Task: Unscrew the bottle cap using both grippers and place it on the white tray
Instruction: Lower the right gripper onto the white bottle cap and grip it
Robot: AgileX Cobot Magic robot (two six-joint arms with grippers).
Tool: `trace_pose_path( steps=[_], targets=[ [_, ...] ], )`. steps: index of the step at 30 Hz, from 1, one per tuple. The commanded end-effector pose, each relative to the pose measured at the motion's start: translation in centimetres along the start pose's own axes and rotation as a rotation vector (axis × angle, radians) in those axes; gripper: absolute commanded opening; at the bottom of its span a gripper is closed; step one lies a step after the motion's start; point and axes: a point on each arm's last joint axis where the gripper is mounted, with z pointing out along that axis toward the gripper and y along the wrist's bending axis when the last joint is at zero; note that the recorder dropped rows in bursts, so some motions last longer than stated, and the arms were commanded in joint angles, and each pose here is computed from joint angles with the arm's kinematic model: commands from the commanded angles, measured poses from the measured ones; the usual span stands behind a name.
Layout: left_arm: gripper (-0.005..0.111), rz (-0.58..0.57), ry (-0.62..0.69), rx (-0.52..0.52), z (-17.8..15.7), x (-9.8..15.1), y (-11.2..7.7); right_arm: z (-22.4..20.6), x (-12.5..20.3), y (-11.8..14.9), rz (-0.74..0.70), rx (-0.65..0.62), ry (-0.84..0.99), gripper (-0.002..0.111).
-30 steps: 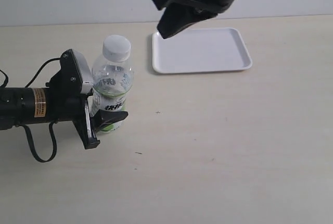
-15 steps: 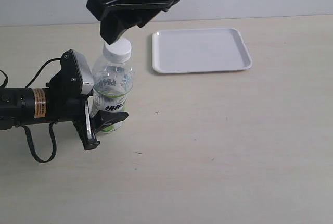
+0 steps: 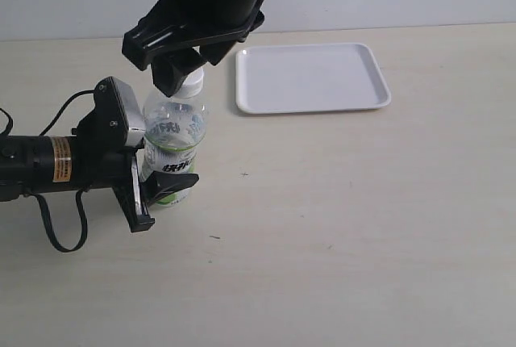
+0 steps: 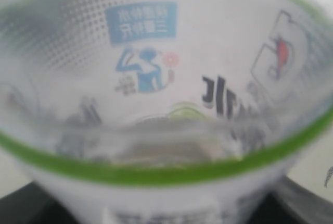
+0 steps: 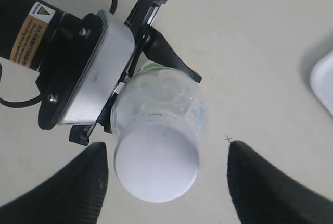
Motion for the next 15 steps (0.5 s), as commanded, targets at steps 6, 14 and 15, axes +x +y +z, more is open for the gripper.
trace_pose_path(
  steps=[6, 14, 15],
  targets=[
    [0.000, 0.013, -0.018, -0.003, 0.0, -0.5, 0.1, 0.1, -0.3, 0.0, -0.002, 0.002, -0.003, 0.064],
    [0.000, 0.016, -0.019, -0.004, 0.0, -0.5, 0.2, -0.8, -0.6, 0.2, 0.001, -0.004, 0.004, 0.059],
    [0.000, 0.014, -0.019, -0.006, 0.0, -0.5, 0.2, -0.7, -0.5, 0.2, 0.002, -0.006, 0.014, 0.059]
  ],
)
